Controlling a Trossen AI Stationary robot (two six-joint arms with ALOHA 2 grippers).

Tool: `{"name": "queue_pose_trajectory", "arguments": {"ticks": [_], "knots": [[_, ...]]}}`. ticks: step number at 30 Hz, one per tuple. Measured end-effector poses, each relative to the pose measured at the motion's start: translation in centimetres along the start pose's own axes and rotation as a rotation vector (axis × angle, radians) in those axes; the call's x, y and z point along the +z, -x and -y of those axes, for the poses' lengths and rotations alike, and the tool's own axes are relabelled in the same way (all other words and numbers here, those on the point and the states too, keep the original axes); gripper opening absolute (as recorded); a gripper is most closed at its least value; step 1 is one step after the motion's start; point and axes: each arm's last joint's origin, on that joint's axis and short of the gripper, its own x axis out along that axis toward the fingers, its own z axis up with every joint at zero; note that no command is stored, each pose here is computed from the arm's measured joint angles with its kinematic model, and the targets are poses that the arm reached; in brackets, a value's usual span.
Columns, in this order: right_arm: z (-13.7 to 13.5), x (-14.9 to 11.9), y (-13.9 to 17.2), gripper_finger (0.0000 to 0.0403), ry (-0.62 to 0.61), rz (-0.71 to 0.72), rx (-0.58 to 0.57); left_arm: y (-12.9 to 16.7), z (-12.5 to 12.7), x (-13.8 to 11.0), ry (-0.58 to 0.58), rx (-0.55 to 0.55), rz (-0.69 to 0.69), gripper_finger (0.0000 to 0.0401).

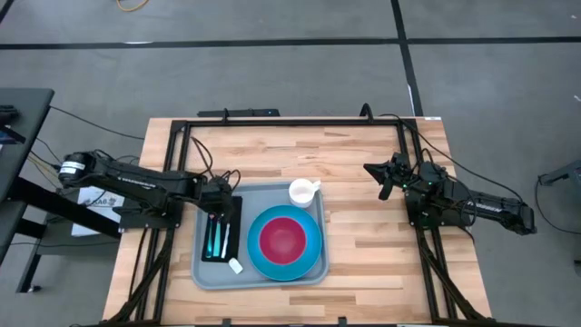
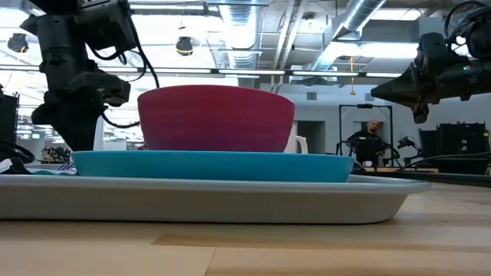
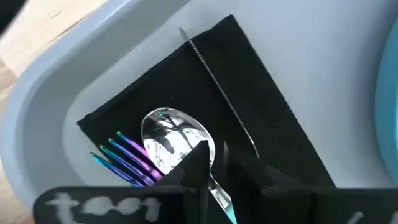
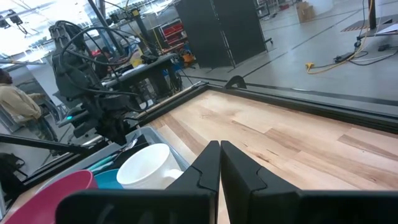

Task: Set up tray
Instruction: Put the blue patterned knife on the black napkin to the right of the light blue spoon

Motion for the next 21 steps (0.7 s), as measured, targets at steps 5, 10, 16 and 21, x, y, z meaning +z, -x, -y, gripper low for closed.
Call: {"name": "queue_pose_trajectory", "arguments": {"ticks": [5, 10, 16, 21], "knots": [[0.0, 0.0, 0.0, 0.0005, 0.0, 0.0, 0.0, 0.2, 0.4, 0.3, -0.028, -0.01, 0.006, 0.0036], [0.0, 0.0, 0.0, 0.0005, 0.0, 0.0, 0.0, 0.3, 0.4, 0.2, -0.04, -0.021, -0.012, 0.0036], [0.0, 0.0, 0.0, 0.0005, 0.0, 0.0, 0.0, -0.3, 0.5, 0.2, -0.07, -0.003, -0.041, 0.0036], [0.0, 0.0, 0.0, 0.0005, 0.0, 0.001, 0.0, -1.1, 0.6, 0.2, -0.094, 0.035, -0.071, 0.0036]]}}
